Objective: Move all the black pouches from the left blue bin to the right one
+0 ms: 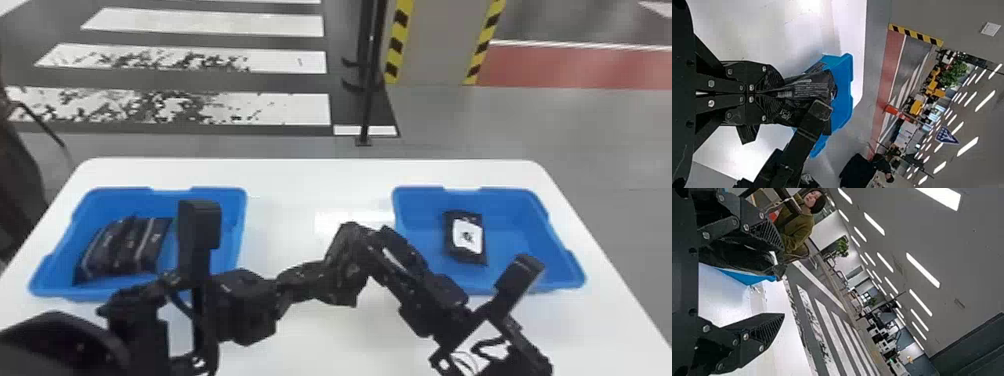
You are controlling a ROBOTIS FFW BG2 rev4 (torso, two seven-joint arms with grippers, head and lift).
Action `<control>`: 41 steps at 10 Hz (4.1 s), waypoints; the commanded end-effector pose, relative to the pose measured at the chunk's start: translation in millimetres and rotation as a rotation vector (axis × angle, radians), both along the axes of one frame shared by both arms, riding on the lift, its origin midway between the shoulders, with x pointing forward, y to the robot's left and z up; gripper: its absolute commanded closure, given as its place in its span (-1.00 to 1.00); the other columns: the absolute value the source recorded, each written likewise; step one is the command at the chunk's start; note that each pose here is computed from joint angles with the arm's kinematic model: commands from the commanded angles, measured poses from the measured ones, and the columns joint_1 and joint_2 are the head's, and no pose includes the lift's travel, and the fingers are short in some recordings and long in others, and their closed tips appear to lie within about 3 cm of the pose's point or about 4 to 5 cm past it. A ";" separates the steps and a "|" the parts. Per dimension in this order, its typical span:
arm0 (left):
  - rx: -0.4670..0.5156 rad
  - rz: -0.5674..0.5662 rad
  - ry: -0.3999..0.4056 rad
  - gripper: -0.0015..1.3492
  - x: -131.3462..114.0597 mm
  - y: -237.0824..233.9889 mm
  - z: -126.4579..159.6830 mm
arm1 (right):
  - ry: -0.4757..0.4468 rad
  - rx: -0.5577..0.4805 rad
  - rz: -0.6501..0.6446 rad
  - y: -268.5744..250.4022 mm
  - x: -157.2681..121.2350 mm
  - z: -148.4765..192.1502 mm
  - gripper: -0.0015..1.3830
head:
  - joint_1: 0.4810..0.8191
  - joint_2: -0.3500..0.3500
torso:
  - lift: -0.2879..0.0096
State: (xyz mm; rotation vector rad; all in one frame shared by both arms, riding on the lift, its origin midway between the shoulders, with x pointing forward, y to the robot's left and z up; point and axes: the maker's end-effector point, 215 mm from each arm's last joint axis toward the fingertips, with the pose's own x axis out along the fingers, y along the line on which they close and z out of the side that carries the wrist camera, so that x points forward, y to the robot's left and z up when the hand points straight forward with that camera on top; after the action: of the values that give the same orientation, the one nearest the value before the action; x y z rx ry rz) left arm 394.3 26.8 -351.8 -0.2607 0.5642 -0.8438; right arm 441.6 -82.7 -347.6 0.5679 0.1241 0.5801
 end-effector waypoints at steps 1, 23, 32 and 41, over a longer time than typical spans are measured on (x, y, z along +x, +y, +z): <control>-0.001 0.000 -0.003 0.79 1.0 -0.1 1.4 | 0.011 0.030 0.006 2.8 -2.7 1.9 0.83 | 0.27 -0.22 | -0.01; 0.289 0.523 -0.007 -0.77 73.3 242.8 -15.9 | -0.141 -0.312 -0.205 -96.8 -18.0 25.4 -0.73 | 0.27 0.05 | -0.01; 0.429 0.608 0.225 -0.76 145.2 293.6 -87.6 | -0.062 -0.178 -0.111 -47.1 -49.0 12.5 -0.72 | 0.27 0.67 | -0.01; 0.609 0.670 0.391 -0.70 150.6 324.5 -131.4 | 0.011 -0.119 -0.073 -37.2 -54.6 -6.9 -0.71 | 0.27 0.74 | -0.01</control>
State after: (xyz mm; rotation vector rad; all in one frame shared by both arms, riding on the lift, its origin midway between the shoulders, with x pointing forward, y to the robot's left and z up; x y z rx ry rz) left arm 544.9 348.8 -478.6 -0.0420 0.9797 0.0437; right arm 387.4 -120.4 -352.6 0.4520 0.1409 0.4949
